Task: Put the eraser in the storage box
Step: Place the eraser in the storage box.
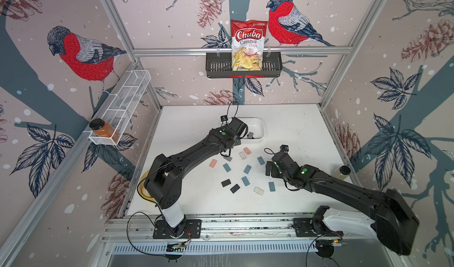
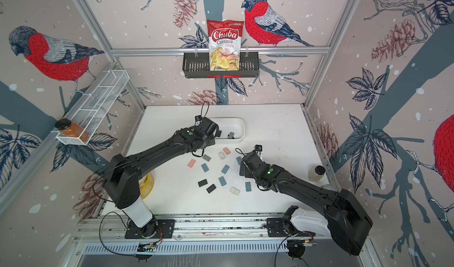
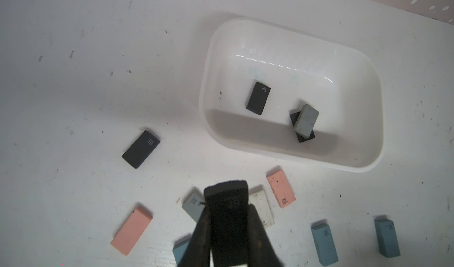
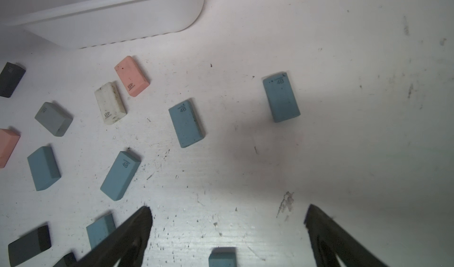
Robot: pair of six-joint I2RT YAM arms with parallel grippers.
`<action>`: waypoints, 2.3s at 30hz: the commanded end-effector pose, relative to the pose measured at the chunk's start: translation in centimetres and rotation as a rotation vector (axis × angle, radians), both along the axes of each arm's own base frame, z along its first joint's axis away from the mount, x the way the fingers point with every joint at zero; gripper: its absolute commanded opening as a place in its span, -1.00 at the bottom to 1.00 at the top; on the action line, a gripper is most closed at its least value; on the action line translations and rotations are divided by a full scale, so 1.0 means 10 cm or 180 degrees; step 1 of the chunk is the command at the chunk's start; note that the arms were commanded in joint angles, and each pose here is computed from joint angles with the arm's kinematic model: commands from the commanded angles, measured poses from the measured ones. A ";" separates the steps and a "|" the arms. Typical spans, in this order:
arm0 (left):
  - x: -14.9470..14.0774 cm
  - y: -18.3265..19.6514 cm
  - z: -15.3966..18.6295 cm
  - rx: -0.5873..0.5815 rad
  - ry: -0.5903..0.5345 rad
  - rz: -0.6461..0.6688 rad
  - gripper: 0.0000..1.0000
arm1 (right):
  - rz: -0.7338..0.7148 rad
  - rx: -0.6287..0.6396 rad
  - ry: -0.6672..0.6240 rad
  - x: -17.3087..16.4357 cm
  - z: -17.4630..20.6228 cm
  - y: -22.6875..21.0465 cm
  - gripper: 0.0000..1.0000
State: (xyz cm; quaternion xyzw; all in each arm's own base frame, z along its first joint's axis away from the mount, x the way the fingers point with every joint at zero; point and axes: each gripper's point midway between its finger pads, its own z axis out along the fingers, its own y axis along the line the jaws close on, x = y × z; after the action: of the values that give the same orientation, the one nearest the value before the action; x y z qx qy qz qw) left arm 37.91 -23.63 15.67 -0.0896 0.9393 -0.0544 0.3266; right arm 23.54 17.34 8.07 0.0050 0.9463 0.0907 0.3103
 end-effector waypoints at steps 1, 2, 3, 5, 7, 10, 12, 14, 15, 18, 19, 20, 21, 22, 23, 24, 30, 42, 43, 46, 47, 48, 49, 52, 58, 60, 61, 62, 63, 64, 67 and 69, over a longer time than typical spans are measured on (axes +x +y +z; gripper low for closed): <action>0.19 -0.09 0.02 0.0018 -0.0006 -0.0235 -0.78 | -0.0097 -0.0027 0.0015 -0.04 -0.04 -0.04 0.99; 0.24 -0.12 0.02 0.0034 -0.0015 -0.0267 -0.79 | -0.0089 -0.0026 0.0032 -0.06 -0.05 -0.03 1.00; 0.31 -0.15 0.00 0.0078 -0.0039 -0.0312 -0.78 | -0.0088 -0.0039 0.0058 -0.09 -0.07 -0.03 0.99; 0.44 -0.20 -0.02 0.0201 -0.0111 -0.0409 -0.78 | -0.0099 -0.0077 0.0084 -0.13 -0.11 -0.02 0.99; 0.55 -0.20 -0.12 0.0352 -0.0089 -0.0438 -0.78 | -0.0109 -0.0122 0.0110 -0.16 -0.14 -0.03 0.99; 0.66 -0.25 -0.21 0.0384 -0.0048 -0.0513 -0.79 | -0.0106 -0.0160 0.0139 -0.22 -0.18 -0.03 0.99; 0.73 -0.27 -0.24 0.0425 -0.0069 -0.0549 -0.79 | -0.0099 -0.0193 0.0153 -0.25 -0.20 -0.03 1.00; 0.79 -0.27 -0.26 0.0497 -0.0107 -0.0547 -0.79 | -0.0099 -0.0192 0.0154 -0.28 -0.20 -0.04 0.99; 0.83 -0.28 -0.27 0.0508 -0.0127 -0.0550 -0.79 | -0.0095 -0.0187 0.0157 -0.29 -0.21 -0.04 0.99; 0.90 -0.29 -0.32 0.0509 -0.0122 -0.0569 -0.79 | -0.0077 -0.0170 0.0165 -0.34 -0.21 -0.04 0.99; 0.92 -0.30 -0.33 0.0524 -0.0136 -0.0588 -0.79 | -0.0075 -0.0176 0.0171 -0.36 -0.22 -0.04 0.99; 0.94 -0.30 -0.34 0.0535 -0.0147 -0.0592 -0.79 | -0.0072 -0.0188 0.0184 -0.38 -0.23 -0.04 0.99; 0.95 -0.31 -0.35 0.0552 -0.0152 -0.0603 -0.79 | -0.0067 -0.0192 0.0189 -0.40 -0.24 -0.04 0.99; 0.97 -0.30 -0.38 0.0569 -0.0150 -0.0602 -0.78 | -0.0071 -0.0198 0.0202 -0.43 -0.26 -0.05 0.99; 0.98 -0.30 -0.40 0.0587 -0.0142 -0.0599 -0.77 | -0.0070 -0.0209 0.0213 -0.45 -0.27 -0.05 0.99; 0.99 -0.30 -0.43 0.0598 -0.0131 -0.0601 -0.76 | -0.0068 -0.0217 0.0221 -0.47 -0.29 -0.05 0.99; 1.03 -0.32 -0.55 0.0571 -0.0090 -0.0653 -0.67 | -0.0047 -0.0247 0.0260 -0.55 -0.35 -0.02 0.99; 1.06 -0.36 -0.77 0.0601 0.0048 -0.0732 -0.56 | -0.0023 -0.0300 0.0284 -0.62 -0.41 0.02 0.99; 1.06 -0.36 -0.78 0.0600 0.0057 -0.0736 -0.56 | -0.0023 -0.0298 0.0283 -0.62 -0.41 0.02 1.00; 1.05 -0.37 -0.81 0.0584 0.0082 -0.0742 -0.51 | -0.0025 -0.0307 0.0292 -0.63 -0.43 0.02 1.00; 1.04 -0.37 -0.82 0.0578 0.0090 -0.0746 -0.48 | -0.0025 -0.0312 0.0296 -0.64 -0.44 0.02 1.00; 1.05 -0.37 -0.83 0.0575 0.0095 -0.0745 -0.45 | -0.0023 -0.0315 0.0299 -0.64 -0.44 0.02 1.00; 1.05 -0.37 -0.84 0.0571 0.0102 -0.0750 -0.43 | -0.0022 -0.0316 0.0304 -0.64 -0.45 0.02 1.00; 1.05 -0.38 -0.84 0.0566 0.0109 -0.0755 -0.40 | -0.0013 -0.0326 0.0305 -0.64 -0.45 0.03 1.00; 1.04 -0.38 -0.87 0.0562 0.0137 -0.0770 -0.30 | -0.0010 -0.0343 0.0310 -0.64 -0.46 0.03 1.00; 1.04 -0.38 -0.88 0.0571 0.0143 -0.0776 -0.26 | -0.0018 -0.0349 0.0304 -0.64 -0.46 0.02 1.00; 1.04 -0.39 -0.88 0.0568 0.0144 -0.0774 -0.24 | -0.0017 -0.0349 0.0303 -0.64 -0.46 0.02 1.00; 1.03 -0.39 -0.89 0.0570 0.0148 -0.0786 -0.21 | -0.0019 -0.0352 0.0301 -0.64 -0.46 0.02 1.00; 1.04 -0.39 -0.88 0.0562 0.0147 -0.0789 -0.18 | -0.0019 -0.0358 0.0306 -0.64 -0.47 0.02 1.00; 1.04 -0.40 -0.87 0.0554 0.0139 -0.0791 -0.15 | -0.0020 -0.0357 0.0304 -0.64 -0.47 0.02 1.00; 1.05 -0.41 -0.80 0.0534 0.0100 -0.0789 0.08 | -0.0021 -0.0363 0.0298 -0.64 -0.46 0.01 1.00; 1.07 -0.42 -0.72 0.0522 0.0058 -0.0794 0.20 | -0.0022 -0.0367 0.0301 -0.64 -0.47 0.01 1.00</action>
State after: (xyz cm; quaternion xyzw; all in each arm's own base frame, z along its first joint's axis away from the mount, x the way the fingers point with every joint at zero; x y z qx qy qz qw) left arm 48.18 -27.47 6.88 0.0529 0.9523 -0.0086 0.3005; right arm 16.97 17.89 3.39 -0.0118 0.9648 0.0443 0.2589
